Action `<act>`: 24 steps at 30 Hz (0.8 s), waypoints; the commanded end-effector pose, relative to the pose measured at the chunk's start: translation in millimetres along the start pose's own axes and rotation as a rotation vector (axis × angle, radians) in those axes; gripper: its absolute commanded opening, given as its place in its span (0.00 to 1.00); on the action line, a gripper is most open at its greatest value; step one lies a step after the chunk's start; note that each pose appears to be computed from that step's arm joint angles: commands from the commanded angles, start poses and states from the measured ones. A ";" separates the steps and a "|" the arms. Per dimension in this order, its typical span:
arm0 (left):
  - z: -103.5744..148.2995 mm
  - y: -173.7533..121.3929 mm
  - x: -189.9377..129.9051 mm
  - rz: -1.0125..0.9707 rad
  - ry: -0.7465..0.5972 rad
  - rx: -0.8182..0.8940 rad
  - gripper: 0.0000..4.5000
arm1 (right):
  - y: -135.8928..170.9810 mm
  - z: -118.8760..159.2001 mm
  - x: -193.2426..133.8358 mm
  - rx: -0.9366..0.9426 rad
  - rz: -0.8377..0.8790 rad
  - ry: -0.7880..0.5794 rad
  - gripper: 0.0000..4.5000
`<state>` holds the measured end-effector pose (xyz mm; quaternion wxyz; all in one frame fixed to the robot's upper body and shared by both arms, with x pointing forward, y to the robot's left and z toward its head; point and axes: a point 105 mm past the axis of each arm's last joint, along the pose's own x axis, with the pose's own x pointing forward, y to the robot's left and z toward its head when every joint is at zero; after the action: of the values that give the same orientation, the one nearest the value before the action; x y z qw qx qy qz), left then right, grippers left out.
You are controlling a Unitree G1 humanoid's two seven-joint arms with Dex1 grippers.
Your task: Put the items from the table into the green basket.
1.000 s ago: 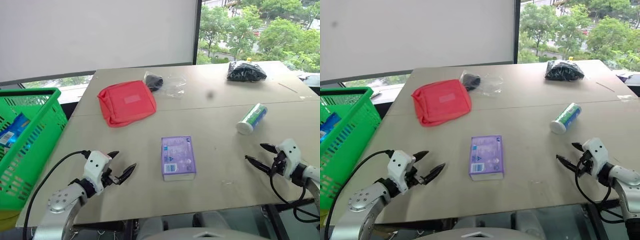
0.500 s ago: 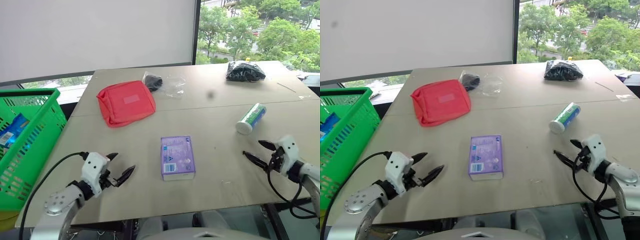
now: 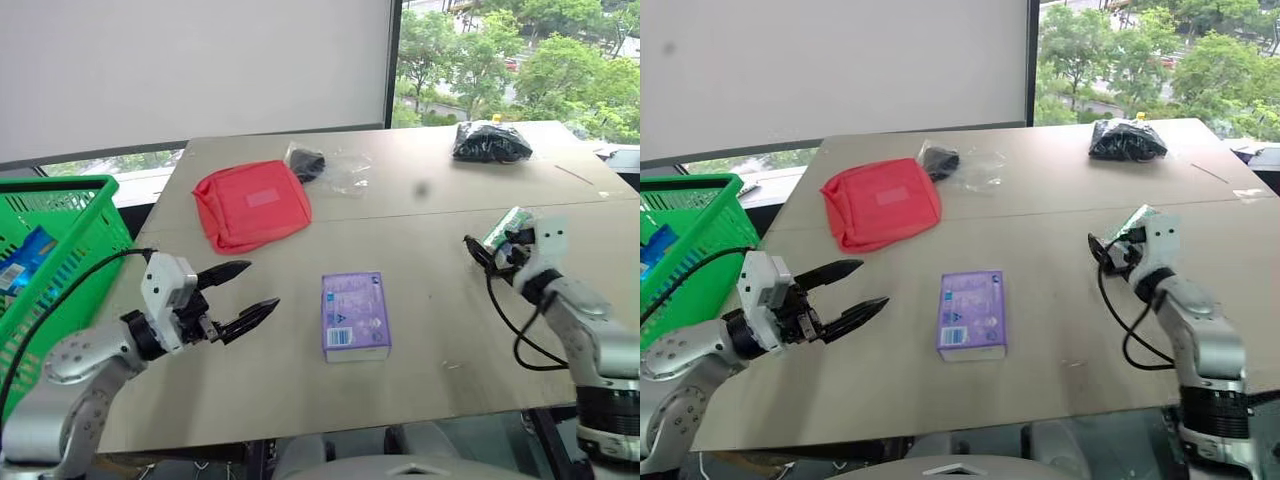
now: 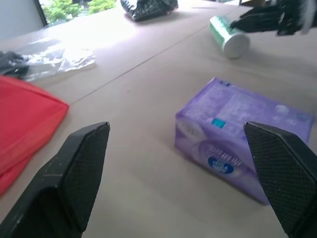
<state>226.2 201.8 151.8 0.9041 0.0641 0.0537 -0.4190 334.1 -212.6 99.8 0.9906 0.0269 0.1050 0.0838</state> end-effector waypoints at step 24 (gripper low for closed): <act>28.6 -37.4 7.8 -0.092 0.010 0.085 1.00 | -57.8 -37.0 41.3 -0.074 -0.646 0.045 0.89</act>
<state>206.3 172.3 170.1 0.8846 0.0863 0.0586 -0.4546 373.6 -250.8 41.4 0.9661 -0.0466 0.1455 -0.2080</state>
